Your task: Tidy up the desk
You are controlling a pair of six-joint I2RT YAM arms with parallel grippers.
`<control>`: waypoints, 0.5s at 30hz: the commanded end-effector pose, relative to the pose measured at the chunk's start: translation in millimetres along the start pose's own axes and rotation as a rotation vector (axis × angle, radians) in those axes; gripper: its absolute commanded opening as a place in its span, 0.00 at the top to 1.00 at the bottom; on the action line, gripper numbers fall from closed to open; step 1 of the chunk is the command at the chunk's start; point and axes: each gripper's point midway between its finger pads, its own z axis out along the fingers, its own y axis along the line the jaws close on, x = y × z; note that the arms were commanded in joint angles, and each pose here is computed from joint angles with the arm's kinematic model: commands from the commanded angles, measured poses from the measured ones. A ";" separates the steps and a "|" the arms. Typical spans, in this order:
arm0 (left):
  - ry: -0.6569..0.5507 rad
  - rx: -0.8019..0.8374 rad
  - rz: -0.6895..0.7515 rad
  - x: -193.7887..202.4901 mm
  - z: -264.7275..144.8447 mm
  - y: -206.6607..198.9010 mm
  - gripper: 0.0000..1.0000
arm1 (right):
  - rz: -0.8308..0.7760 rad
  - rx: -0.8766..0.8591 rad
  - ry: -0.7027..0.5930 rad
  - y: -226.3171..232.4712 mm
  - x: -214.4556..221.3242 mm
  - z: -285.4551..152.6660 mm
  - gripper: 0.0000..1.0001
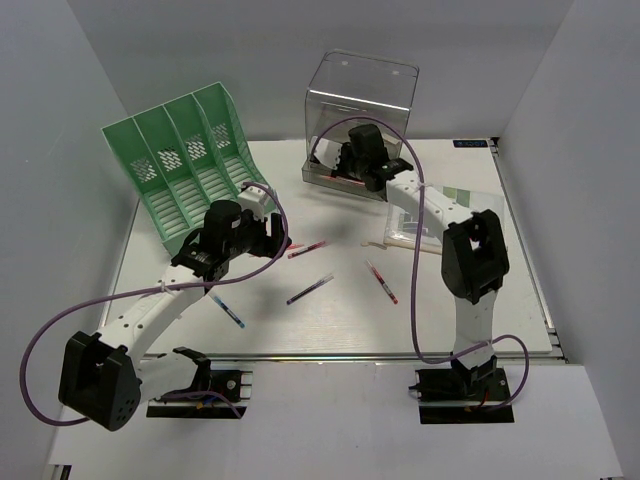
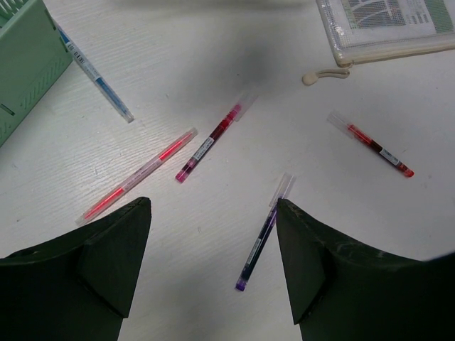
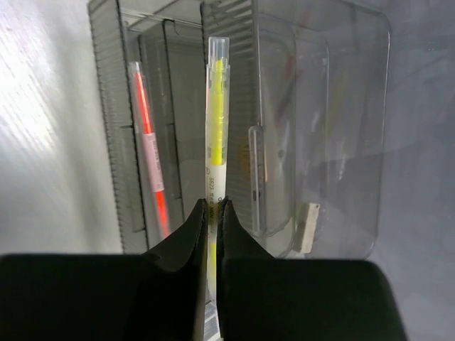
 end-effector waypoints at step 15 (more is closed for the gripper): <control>-0.005 -0.014 0.011 -5.9 1.4 2.0 0.19 | 0.025 0.069 0.020 -25.6 21.2 19.5 0.56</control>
